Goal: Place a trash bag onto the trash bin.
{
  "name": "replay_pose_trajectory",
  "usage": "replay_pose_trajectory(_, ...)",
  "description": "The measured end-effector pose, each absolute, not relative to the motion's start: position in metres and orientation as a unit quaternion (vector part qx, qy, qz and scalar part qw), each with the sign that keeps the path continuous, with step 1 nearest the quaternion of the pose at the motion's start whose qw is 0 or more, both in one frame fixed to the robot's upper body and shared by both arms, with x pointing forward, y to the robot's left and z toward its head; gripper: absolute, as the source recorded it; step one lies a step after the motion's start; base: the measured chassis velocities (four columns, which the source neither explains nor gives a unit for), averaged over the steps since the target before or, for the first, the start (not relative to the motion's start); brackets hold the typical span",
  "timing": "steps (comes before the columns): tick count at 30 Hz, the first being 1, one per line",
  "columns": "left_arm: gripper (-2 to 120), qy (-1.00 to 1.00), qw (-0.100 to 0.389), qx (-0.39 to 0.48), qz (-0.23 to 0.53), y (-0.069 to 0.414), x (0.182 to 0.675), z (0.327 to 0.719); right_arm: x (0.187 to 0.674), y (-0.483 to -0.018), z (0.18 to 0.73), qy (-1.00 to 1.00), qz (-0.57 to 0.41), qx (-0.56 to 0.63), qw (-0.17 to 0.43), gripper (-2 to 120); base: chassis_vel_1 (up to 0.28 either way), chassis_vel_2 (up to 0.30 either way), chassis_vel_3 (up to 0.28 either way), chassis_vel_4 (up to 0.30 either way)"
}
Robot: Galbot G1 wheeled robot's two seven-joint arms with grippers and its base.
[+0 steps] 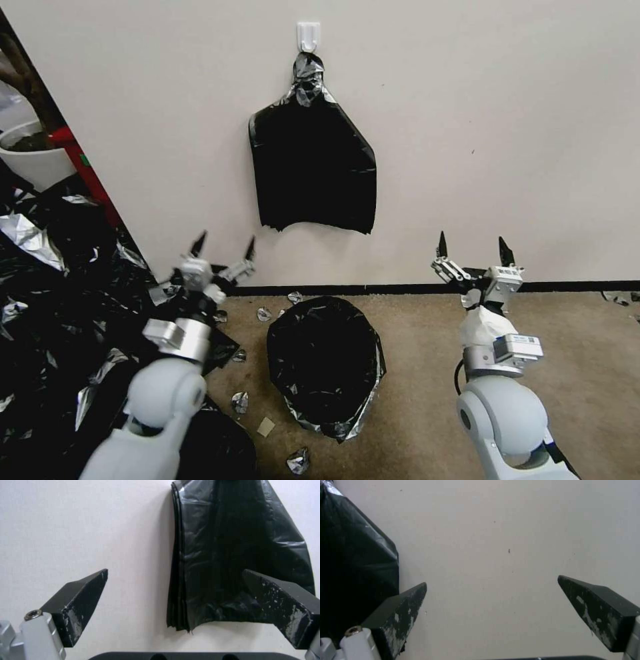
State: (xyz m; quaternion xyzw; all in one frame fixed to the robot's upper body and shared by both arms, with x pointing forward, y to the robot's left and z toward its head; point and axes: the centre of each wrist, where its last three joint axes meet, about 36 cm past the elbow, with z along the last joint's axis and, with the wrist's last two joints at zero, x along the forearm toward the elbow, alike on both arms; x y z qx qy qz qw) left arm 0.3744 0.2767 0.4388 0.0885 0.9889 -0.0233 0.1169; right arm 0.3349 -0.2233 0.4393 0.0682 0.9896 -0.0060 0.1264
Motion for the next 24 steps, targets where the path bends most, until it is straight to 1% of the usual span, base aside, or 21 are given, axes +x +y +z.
replay_pose_trajectory(24, 100, 0.99, 0.108, 0.085, -0.029, 0.276, 0.374, 0.438, 0.3358, -0.2222, 0.439, 0.99, -0.005, 0.066, 0.126, 100, 0.0, 0.0, 0.0, 0.0)
